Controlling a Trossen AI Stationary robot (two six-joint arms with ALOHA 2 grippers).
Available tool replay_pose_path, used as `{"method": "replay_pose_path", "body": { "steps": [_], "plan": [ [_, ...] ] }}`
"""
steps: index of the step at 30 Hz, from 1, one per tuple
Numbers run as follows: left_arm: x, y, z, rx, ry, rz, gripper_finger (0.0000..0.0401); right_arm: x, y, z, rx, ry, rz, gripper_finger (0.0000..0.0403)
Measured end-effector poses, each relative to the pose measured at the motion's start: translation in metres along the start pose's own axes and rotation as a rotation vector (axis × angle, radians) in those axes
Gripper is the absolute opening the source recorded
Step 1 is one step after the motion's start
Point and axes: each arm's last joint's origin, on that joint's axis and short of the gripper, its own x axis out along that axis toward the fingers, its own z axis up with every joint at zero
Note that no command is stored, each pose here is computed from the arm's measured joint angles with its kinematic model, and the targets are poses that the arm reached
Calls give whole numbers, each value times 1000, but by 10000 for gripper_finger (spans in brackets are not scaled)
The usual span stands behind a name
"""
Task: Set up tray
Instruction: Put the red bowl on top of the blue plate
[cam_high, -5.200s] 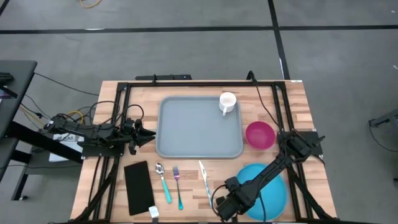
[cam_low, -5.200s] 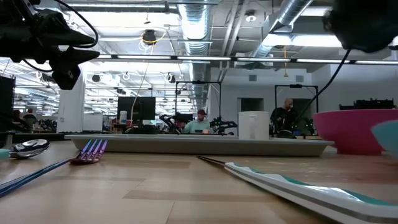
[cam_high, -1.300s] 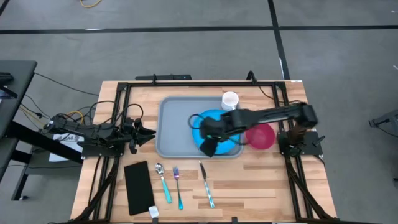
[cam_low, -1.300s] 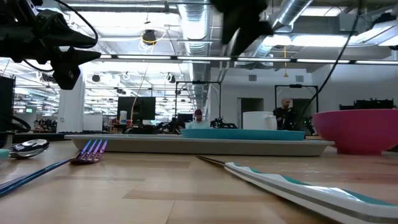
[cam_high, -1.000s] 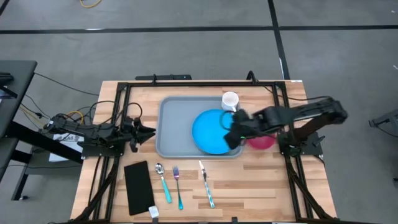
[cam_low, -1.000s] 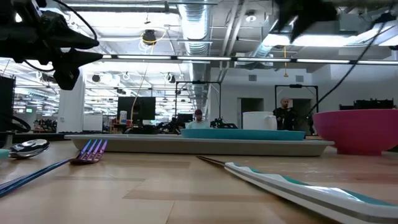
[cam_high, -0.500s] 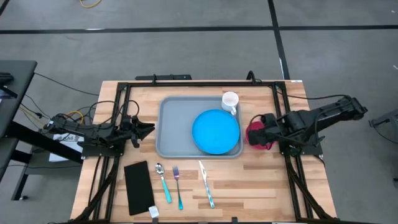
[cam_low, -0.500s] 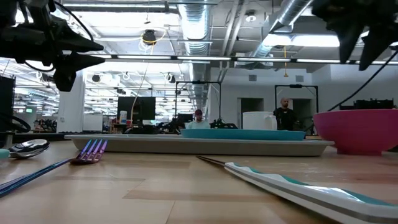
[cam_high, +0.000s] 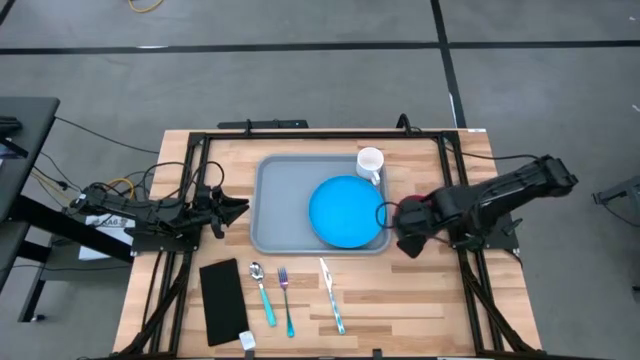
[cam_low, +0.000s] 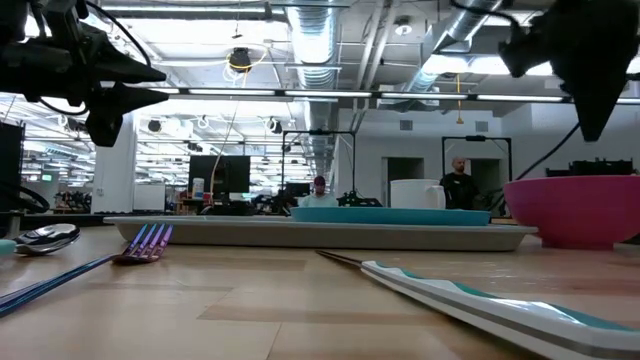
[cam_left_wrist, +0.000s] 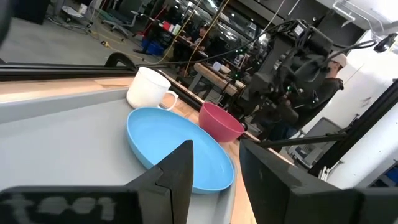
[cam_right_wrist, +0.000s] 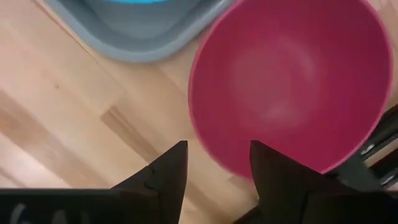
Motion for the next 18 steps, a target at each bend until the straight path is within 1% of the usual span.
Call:
{"method": "replay_pose_path", "body": {
  "steps": [3, 7, 14, 18],
  "plan": [
    [0, 0, 0, 0, 0, 0, 119, 9, 8, 8, -68, 27, 13, 160],
    [0, 0, 0, 0, 0, 0, 119, 19, 18, 18, -121, 28, 48, 159],
    [0, 0, 0, -1, 1, -1, 119, 34, 23, 29, -151, 56, 16, 159],
    [0, 0, 0, -3, 1, -1, 119, 40, 20, 34, -131, 80, -15, 156]
  ]
}}
